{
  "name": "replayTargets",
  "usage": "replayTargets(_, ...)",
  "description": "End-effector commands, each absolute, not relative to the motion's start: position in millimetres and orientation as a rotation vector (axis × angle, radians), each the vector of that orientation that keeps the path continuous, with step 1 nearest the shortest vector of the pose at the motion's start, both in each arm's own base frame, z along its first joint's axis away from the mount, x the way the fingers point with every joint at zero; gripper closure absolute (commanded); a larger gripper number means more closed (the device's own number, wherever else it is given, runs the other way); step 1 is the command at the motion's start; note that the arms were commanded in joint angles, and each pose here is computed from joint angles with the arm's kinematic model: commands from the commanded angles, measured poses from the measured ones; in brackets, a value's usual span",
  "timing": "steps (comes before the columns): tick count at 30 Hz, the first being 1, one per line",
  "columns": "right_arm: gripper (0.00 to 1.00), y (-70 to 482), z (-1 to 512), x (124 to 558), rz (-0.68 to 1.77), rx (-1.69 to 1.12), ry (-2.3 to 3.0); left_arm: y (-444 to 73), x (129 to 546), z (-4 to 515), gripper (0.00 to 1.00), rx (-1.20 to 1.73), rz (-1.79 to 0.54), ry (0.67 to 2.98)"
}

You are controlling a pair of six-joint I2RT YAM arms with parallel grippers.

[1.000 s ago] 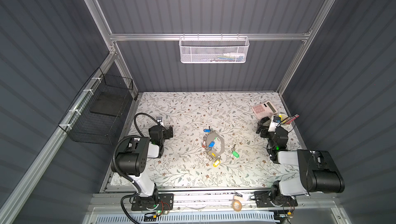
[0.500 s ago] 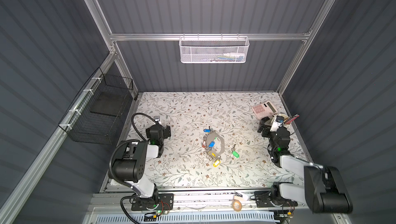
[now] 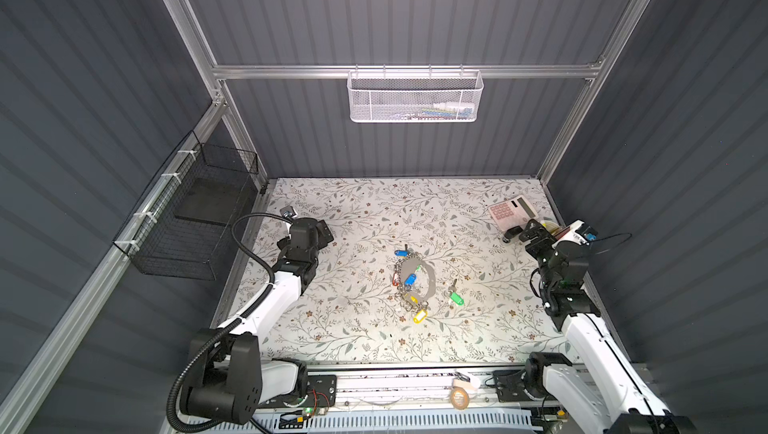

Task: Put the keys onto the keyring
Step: 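Move both grippers from rest toward the silver keyring in the table centre, then lower the left gripper onto the silver keyring while the right gripper hovers beside it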

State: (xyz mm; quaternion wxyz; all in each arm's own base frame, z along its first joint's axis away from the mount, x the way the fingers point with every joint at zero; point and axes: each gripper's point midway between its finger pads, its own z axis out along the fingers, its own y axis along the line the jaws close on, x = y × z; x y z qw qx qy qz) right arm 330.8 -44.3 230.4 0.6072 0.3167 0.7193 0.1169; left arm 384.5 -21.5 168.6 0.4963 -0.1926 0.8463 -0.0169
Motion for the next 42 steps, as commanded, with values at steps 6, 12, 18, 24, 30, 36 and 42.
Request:
replayTargets(6, 0.01, 53, 201, 337, 0.428, 0.432, 1.973, -132, 355, 139, 0.18, -0.232, -0.608, 2.423)
replayTargets(12, 0.02, 145, 150, 345, 0.446, 0.105, 2.181, -203, 335, 125, 0.34, -0.195, -0.859, 2.517)
replayTargets(18, 0.02, 190, 122, 349, 0.481, -0.042, 2.226, -251, 332, 103, 0.47, -0.338, -0.984, 2.553)
replayTargets(24, 0.02, 195, 97, 337, 0.558, -0.022, 2.261, -267, 335, 85, 0.54, -0.438, -1.001, 2.586)
replayTargets(30, 0.02, 191, 98, 339, 0.538, -0.007, 2.246, -271, 332, 59, 0.69, -0.587, -0.950, 2.629)
replayTargets(36, 0.02, 199, 100, 336, 0.598, -0.015, 2.253, -279, 327, 53, 0.71, -0.611, -0.924, 2.641)
replayTargets(42, 0.02, 199, 96, 336, 0.597, -0.012, 2.267, -261, 320, 48, 0.73, -0.682, -0.793, 2.646)
